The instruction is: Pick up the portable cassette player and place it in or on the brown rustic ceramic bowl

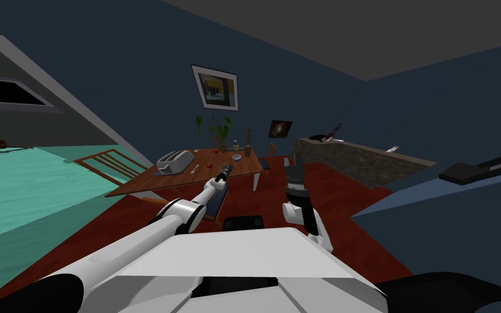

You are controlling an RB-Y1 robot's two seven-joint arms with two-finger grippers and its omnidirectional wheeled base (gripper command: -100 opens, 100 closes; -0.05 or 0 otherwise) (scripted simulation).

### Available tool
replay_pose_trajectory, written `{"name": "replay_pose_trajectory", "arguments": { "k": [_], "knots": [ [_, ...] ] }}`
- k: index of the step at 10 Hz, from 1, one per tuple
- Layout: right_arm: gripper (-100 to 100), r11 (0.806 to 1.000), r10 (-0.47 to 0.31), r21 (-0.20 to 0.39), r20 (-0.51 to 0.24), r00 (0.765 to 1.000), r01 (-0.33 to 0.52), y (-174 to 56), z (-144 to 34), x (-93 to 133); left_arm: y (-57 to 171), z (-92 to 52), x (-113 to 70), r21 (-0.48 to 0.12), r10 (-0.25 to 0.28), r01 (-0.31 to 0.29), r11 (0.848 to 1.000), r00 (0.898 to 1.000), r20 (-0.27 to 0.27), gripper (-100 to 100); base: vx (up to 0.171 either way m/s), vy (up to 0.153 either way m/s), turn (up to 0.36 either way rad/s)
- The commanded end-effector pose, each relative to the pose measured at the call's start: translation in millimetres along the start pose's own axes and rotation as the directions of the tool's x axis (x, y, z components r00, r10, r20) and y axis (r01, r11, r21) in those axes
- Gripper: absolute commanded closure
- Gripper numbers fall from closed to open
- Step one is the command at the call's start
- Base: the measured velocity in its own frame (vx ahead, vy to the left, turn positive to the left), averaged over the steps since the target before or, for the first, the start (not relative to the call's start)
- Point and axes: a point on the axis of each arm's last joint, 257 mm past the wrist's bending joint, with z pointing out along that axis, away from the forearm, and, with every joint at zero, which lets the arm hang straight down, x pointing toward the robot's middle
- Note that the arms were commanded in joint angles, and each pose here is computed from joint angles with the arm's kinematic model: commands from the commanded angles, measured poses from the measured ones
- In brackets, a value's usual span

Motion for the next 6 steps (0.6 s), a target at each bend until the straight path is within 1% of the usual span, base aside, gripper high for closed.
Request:
{"name": "replay_pose_trajectory", "arguments": {
  "k": [1,3,5,6],
  "knots": [
    [0,1.0,0.0,0.0,0.0,1.0,0.0,0.0,0.0,0.0,-13.1,5.5,-14.6,-0.005,-0.005,0.006,1.0,1.0,0.018,-100,-0.068,-0.008,-0.126],
    [0,1.0,0.0,0.0,0.0,1.0,0.0,0.0,0.0,0.0,-25.4,9.8,-28.6,-0.006,-0.011,0.011,1.0,0.999,0.035,-100,-0.081,-0.013,-0.106],
    [0,1.0,0.0,0.0,0.0,1.0,0.0,0.0,0.0,0.0,-24.2,8.8,-26.5,-0.007,-0.01,0.01,1.0,0.999,0.034,-100,-0.037,-0.007,-0.011],
    [0,1.0,0.0,0.0,0.0,1.0,0.0,0.0,0.0,0.0,-24.3,9.0,-26.7,-0.007,-0.011,0.011,1.0,0.999,0.034,0,0.0,0.0,0.0]
  ]
}}
